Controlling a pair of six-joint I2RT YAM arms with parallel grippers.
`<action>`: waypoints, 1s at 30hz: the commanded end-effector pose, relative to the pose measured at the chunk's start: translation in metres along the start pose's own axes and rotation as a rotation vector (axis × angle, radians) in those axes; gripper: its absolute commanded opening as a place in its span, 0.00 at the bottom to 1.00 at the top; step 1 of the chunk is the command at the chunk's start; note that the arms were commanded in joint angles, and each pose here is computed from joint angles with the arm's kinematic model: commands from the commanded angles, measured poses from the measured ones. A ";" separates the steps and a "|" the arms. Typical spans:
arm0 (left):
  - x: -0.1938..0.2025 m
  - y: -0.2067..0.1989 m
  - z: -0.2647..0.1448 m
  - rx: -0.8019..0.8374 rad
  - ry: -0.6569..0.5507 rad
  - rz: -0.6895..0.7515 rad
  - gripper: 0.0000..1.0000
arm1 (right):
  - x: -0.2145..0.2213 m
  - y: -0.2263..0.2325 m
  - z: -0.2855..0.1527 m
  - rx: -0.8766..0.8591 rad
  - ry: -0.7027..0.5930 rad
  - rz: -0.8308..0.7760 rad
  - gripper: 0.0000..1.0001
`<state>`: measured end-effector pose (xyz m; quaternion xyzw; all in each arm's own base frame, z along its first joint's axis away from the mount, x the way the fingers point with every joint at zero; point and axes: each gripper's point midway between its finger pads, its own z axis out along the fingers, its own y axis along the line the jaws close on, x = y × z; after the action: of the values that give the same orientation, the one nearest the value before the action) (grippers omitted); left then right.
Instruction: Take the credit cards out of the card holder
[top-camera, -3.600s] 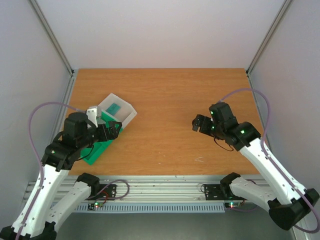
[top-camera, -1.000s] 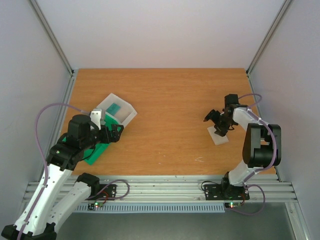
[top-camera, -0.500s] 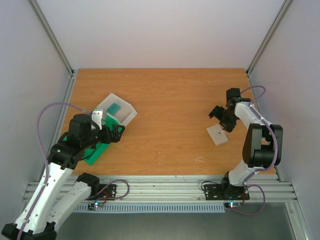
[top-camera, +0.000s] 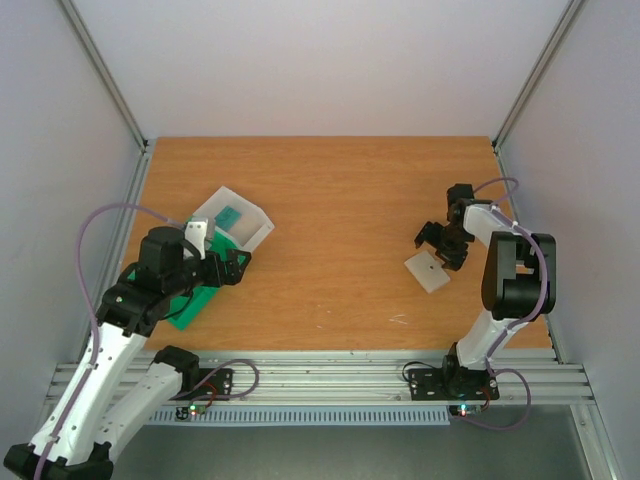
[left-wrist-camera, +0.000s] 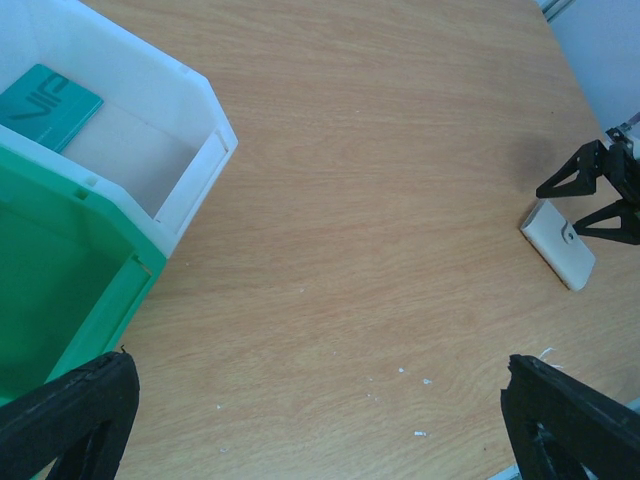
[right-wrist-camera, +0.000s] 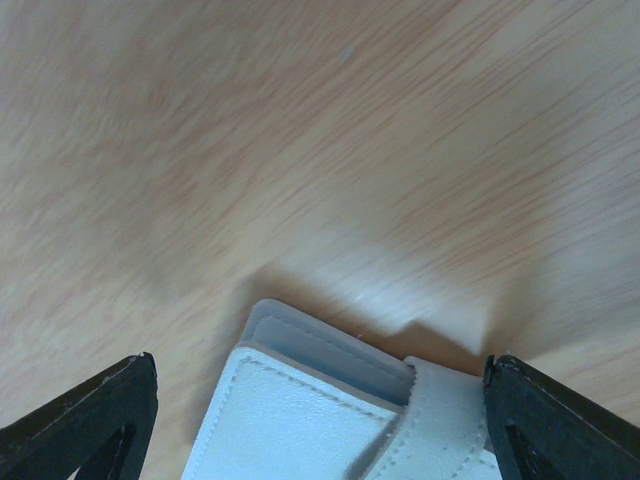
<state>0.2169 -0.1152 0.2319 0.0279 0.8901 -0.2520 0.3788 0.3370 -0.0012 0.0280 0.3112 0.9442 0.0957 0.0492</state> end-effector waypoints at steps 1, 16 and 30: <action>-0.007 -0.005 0.004 0.021 -0.017 0.024 0.99 | 0.031 0.024 -0.002 -0.081 0.053 -0.078 0.89; 0.002 -0.008 0.007 0.044 0.042 0.024 0.99 | 0.144 0.060 -0.016 -0.145 0.189 -0.292 0.86; 0.002 -0.013 0.007 0.071 0.041 0.024 1.00 | 0.076 0.006 -0.042 0.207 -0.153 -0.308 0.63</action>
<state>0.2148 -0.1257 0.2229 0.0450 0.8969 -0.2696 0.3477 0.2575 0.0827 0.0656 0.1492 0.9846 0.0597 0.0690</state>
